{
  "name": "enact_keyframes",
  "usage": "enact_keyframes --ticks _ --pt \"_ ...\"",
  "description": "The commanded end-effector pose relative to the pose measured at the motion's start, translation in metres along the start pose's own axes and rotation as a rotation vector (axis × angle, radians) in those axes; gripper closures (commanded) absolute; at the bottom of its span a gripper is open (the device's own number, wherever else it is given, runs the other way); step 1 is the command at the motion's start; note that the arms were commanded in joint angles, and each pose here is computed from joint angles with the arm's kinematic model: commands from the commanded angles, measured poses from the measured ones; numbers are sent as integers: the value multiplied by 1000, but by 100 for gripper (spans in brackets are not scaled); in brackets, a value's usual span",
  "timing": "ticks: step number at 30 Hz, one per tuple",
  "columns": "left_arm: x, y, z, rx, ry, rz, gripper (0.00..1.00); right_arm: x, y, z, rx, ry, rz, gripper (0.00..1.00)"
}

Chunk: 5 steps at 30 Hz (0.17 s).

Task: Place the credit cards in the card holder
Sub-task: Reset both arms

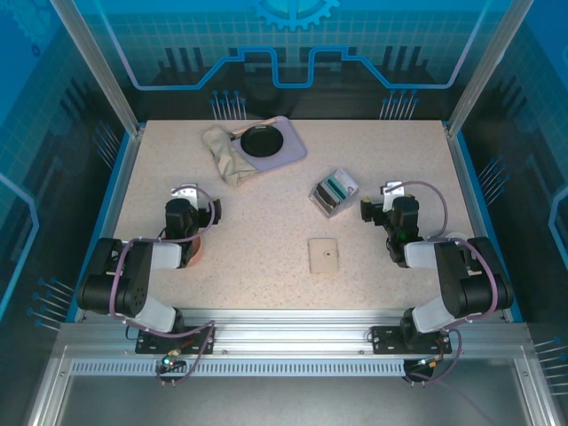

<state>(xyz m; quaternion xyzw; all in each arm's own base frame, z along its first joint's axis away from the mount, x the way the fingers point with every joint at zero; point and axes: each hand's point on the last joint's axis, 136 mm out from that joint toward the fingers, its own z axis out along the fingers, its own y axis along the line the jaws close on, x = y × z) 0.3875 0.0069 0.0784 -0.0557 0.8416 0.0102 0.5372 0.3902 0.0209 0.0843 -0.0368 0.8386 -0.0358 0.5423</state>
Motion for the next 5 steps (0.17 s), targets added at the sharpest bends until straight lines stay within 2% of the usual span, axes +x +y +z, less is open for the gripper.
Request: enact_keyframes --ticks 1,5 --pt "-14 -5 2 26 -43 -20 1 -12 -4 1 2 -40 13 0" --pt "-14 -6 2 36 -40 -15 1 -12 -5 1 3 -41 13 0"
